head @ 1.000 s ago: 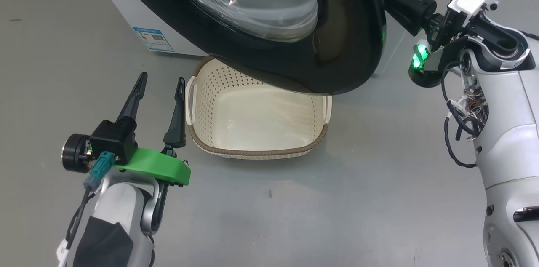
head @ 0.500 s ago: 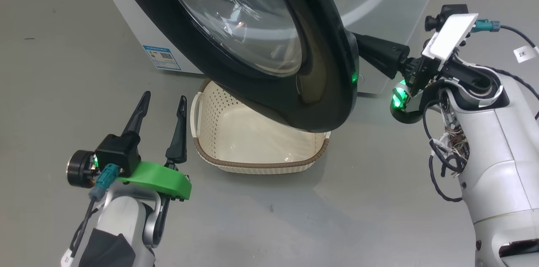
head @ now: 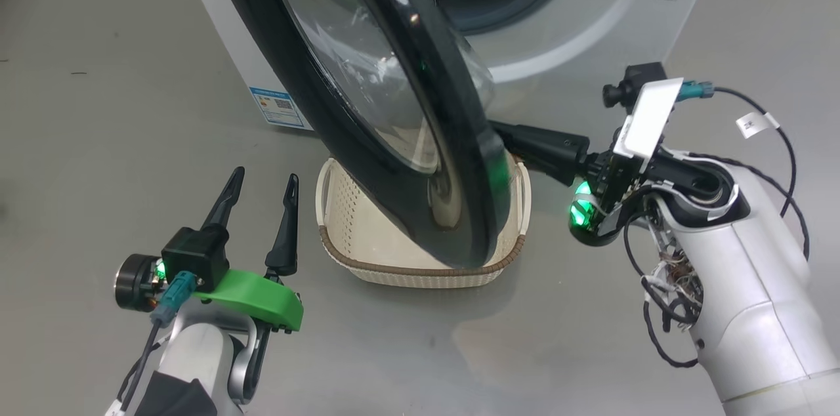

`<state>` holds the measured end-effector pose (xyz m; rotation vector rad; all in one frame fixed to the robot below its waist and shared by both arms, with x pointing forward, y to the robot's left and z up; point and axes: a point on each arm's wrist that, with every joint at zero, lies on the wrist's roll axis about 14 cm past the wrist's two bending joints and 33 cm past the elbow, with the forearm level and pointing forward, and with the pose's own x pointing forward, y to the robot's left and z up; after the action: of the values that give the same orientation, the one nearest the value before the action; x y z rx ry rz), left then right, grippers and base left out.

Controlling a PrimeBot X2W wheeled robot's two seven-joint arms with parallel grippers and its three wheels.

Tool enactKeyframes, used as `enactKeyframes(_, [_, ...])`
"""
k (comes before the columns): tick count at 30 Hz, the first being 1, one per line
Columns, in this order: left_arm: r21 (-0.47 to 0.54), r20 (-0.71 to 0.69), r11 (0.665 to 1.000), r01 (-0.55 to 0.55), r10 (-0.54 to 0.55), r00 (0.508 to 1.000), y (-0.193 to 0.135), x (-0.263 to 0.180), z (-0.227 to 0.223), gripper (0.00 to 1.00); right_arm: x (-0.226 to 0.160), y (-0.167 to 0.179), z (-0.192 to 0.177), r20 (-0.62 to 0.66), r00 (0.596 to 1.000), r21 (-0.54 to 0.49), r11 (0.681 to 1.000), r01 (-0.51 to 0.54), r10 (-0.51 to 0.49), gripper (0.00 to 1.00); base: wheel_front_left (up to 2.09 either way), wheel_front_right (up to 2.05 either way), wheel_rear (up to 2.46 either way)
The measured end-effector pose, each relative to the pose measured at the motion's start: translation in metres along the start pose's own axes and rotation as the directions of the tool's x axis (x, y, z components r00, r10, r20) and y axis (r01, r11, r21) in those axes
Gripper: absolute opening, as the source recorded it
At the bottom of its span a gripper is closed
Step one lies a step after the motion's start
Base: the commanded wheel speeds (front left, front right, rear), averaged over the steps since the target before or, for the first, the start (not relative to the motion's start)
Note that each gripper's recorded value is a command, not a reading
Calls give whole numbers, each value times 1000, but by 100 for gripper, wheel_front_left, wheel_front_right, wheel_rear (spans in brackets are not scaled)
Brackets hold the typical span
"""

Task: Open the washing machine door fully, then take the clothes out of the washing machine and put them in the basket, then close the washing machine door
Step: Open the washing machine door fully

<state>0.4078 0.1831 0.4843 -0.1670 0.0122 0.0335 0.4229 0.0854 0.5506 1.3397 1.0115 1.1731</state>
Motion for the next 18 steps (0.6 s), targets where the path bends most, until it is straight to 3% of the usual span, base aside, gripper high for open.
enactKeyframes(18, [-10, 10, 996, -87, 87, 996, 25, -26, 7, 100, 37, -1, -72, -188, 981, 52, 998, -45, 54, 0, 0, 0, 0])
